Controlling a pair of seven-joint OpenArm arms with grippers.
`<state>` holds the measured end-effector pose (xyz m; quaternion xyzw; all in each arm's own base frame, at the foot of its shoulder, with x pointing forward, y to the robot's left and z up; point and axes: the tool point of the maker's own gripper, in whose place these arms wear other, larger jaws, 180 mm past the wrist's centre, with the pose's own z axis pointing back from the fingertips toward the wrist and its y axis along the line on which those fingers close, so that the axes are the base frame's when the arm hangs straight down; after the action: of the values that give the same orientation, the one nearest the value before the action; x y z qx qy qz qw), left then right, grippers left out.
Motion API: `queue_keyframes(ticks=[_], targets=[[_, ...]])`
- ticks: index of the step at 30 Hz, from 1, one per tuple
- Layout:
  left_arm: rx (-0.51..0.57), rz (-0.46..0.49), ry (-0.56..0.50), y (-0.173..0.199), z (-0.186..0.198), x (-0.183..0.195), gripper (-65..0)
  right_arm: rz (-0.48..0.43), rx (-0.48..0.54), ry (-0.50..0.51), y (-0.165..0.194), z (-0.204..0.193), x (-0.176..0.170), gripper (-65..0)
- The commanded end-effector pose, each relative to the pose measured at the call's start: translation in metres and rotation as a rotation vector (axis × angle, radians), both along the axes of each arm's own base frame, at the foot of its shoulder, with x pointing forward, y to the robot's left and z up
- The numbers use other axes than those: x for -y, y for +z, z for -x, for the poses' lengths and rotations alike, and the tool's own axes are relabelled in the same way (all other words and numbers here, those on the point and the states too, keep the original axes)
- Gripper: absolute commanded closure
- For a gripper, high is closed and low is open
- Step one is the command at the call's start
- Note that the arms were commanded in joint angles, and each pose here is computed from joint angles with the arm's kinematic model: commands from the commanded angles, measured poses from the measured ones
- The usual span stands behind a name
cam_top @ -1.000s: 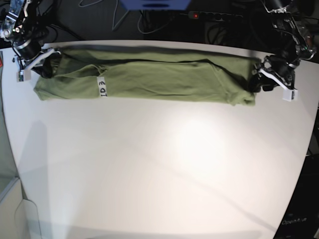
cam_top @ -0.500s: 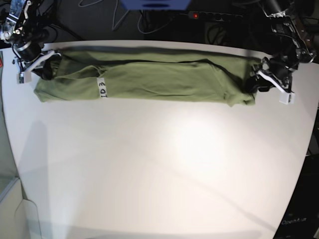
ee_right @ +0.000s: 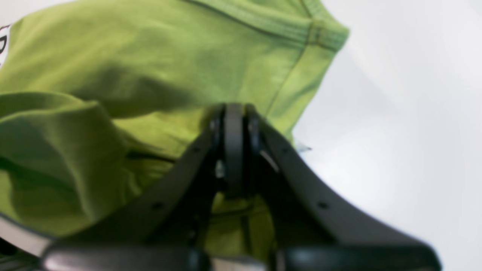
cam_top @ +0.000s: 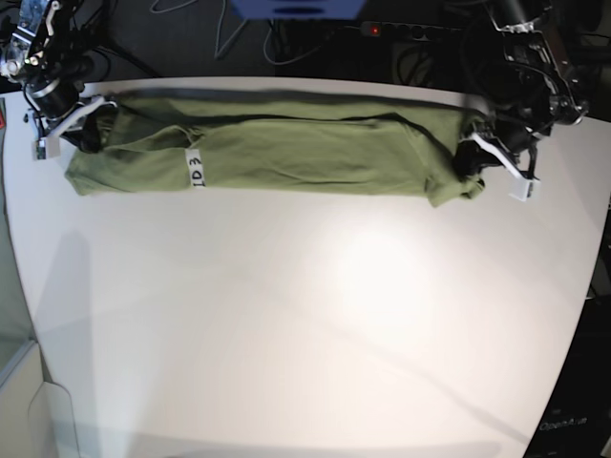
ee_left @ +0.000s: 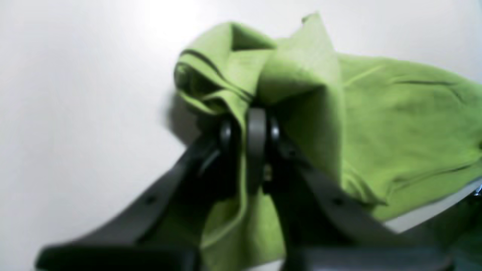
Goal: Fold the T-shirt properly
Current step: 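Grasp the strip's end with the left gripper, then carry the strip's end with the left gripper toward the right gripper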
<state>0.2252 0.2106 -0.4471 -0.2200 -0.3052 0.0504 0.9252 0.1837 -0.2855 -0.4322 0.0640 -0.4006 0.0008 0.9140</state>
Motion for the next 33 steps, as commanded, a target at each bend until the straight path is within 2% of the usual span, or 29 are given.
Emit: queue_keyframes(ticks=[1, 7, 10, 15, 19, 26, 30, 33], targets=[[-0.127, -0.056, -0.041, -0.018, 0.025, -0.003, -3.3, 0.021, -0.024, 0.012, -0.001, 0.004, 0.004, -0.7], [0.010, -0.142, -0.030, 0.025, 0.002, -0.015, -3.3, 0.019, -0.024, 0.012, -0.001, 0.004, 0.003, -0.7], [0.102, -0.184, -0.043, 0.054, -0.013, -0.009, -3.3, 0.019, -0.024, 0.012, -0.001, 0.004, 0.003, -0.7], [0.172, -0.224, -0.079, 0.090, -0.030, 0.010, -3.3, 0.019, -0.027, 0.012, -0.002, 0.005, 0.003, -0.7], [0.171, -0.196, -0.106, 0.097, -0.037, 0.034, -3.3, 0.019, -0.027, 0.012, -0.002, 0.005, 0.003, -0.7], [0.173, -0.053, -0.245, 0.092, -0.034, 0.121, -3.3, 0.019, -0.027, 0.012, -0.002, 0.005, 0.003, -0.7], [0.208, -0.039, -0.289, 0.103, -0.035, 0.141, -3.3, 0.019, -0.027, 0.012, -0.002, 0.005, 0.003, -0.7], [0.197, 0.008, -0.254, 0.109, -0.035, 0.154, -3.3, 0.020, -0.026, 0.012, -0.001, 0.005, 0.003, -0.7]])
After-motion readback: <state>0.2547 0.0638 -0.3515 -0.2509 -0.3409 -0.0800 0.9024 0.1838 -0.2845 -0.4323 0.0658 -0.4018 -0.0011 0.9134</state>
